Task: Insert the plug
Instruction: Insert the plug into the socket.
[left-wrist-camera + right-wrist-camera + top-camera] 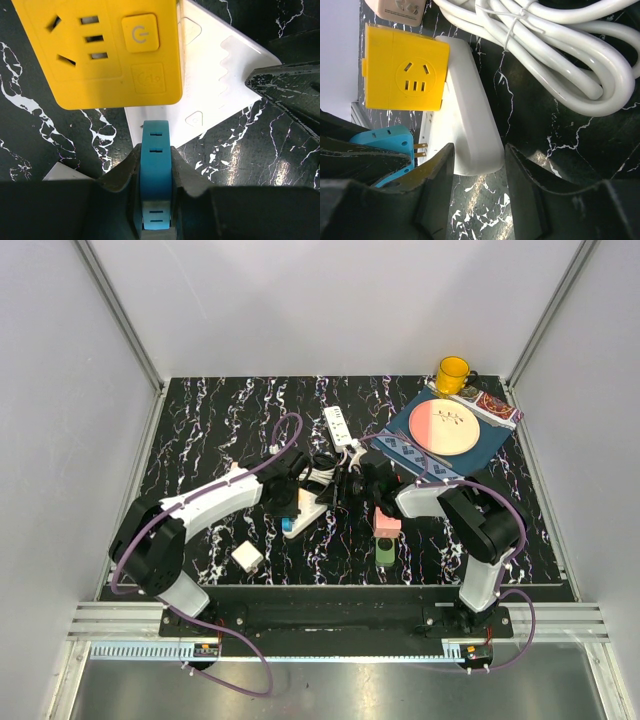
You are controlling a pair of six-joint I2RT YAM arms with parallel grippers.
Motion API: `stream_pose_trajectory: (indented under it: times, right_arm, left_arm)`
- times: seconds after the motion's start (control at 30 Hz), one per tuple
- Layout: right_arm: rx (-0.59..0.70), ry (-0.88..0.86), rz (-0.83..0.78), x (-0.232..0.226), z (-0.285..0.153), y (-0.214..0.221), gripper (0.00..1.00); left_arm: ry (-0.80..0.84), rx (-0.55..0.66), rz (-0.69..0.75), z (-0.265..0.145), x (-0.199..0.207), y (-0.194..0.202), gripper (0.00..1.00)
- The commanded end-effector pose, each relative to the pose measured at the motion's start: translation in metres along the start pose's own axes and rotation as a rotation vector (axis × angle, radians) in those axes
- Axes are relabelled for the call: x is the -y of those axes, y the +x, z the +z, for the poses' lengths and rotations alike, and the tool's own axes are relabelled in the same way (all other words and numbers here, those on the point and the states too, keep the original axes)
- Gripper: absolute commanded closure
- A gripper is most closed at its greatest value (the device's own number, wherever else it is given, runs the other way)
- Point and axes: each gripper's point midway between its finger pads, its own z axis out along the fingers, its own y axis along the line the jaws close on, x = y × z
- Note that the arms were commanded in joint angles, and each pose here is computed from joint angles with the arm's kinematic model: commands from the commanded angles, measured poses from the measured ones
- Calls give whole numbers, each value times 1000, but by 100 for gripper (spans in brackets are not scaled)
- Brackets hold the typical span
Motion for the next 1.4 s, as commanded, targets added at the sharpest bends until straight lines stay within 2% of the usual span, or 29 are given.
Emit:
stream_pose_trajectory:
  times: [0.0, 0.23, 0.4, 0.83, 1.03, 1.17, 1.2, 1.23, 1.27, 1.3, 1.37]
  right_arm:
    - [19, -51, -27, -9, 2, -9, 53]
    - [-7, -92, -9, -14, 4, -4, 73]
    - [-22, -104, 6, -14, 6, 0, 82]
    - [-33, -100, 6, -12, 7, 3, 92]
    - [-32, -101, 6, -13, 7, 2, 94]
    - [-25, -103, -2, -14, 6, 0, 92]
    - [-27, -103, -4, -15, 5, 1, 90]
    - [-24, -99, -12, -15, 4, 0, 89]
    - [-15, -101, -20, -17, 2, -4, 87]
    - [-20, -94, -22, -17, 0, -3, 86]
    - [-1, -87, -57, -22, -4, -10, 81]
  left_arm:
    - [7, 8, -5, -2, 8, -7, 100]
    - [-32, -42, 2, 13, 8, 9, 100]
    - [-59, -59, -5, 21, 5, 17, 100]
    - [-21, -97, -117, 49, 6, 47, 100]
    - [-54, -53, -175, 49, -9, 55, 100]
    - [-82, -27, -173, 45, -12, 47, 100]
    - [-79, 6, -173, 39, -8, 35, 96]
    - [-91, 10, -160, 36, -10, 33, 87]
    - [-92, 25, -158, 31, -9, 27, 70]
    - [-87, 67, -160, 23, -5, 14, 61]
    - [-90, 94, -151, 13, -5, 6, 52]
